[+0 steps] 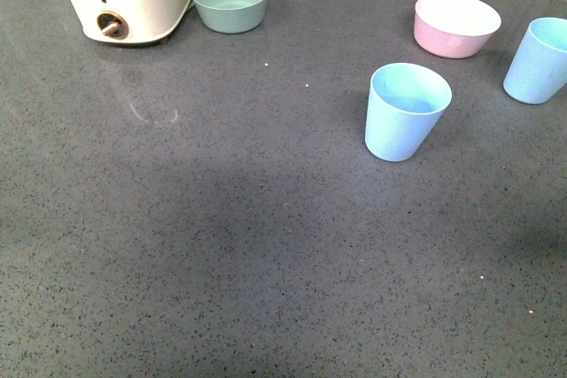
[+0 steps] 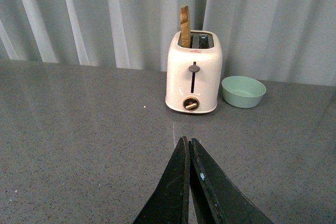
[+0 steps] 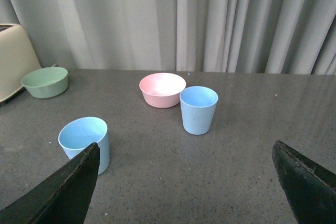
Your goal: Stack blue cups with both arms
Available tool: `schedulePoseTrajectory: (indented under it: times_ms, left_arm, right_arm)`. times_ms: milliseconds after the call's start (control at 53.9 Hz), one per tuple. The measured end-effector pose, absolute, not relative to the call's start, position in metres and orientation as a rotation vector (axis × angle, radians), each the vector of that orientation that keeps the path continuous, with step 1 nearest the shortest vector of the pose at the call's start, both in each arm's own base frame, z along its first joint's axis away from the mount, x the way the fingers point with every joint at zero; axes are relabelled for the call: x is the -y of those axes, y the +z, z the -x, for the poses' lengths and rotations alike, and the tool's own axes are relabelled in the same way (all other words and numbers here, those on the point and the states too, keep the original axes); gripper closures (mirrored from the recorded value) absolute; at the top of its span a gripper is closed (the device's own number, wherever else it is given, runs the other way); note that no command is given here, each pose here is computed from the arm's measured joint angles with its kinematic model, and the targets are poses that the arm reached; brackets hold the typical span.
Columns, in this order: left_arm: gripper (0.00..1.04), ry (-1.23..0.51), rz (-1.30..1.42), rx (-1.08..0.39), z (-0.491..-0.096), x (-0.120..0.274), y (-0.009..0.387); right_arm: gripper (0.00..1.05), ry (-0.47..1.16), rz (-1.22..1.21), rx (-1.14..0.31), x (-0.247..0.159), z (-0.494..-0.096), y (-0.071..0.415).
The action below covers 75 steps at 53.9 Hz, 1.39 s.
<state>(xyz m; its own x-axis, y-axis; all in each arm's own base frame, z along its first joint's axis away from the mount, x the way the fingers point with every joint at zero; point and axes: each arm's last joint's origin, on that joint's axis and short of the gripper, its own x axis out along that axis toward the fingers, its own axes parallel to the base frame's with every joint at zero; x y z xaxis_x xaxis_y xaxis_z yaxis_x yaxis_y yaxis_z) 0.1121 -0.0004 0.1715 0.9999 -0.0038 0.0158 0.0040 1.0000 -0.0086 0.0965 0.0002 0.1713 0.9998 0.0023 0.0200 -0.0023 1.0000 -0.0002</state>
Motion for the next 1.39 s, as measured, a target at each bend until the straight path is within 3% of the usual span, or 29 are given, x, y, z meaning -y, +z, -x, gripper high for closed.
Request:
schedulePoseTrajectory:
  times_ms: [520, 780, 929, 1003, 1077, 1244, 1393]
  left_arm:
    - [1.03, -0.004, 0.008, 0.011, -0.097, 0.0, 0.168]
    - [0.59, -0.004, 0.008, 0.01, -0.097, 0.0, 0.168]
    - [0.24, -0.004, 0.008, 0.01, -0.097, 0.0, 0.168]
    - [0.1, -0.003, 0.008, 0.01, -0.097, 0.0, 0.168]
    - [0.09, -0.005, 0.006, 0.01, -0.097, 0.0, 0.168]
    - [0.09, -0.004, 0.006, 0.01, -0.097, 0.0, 0.168]
    - [0.09, -0.004, 0.006, 0.01, -0.097, 0.0, 0.168]
  right_arm:
    - [0.09, 0.002, 0.0, 0.02, 0.0, -0.097, 0.171]
    - [0.09, 0.002, 0.0, 0.02, 0.0, -0.097, 0.171]
    - [0.09, 0.002, 0.0, 0.02, 0.0, -0.096, 0.171]
    - [0.09, -0.043, -0.054, -0.181, 0.001, -0.098, 0.17]
    - [0.09, -0.071, -0.08, -0.374, 0.006, -0.104, 0.172]
    - [0.09, -0.088, 0.014, -0.362, 0.033, -0.146, 0.221]
    - [0.09, 0.049, 0.232, -0.495, 0.052, -0.205, 0.234]
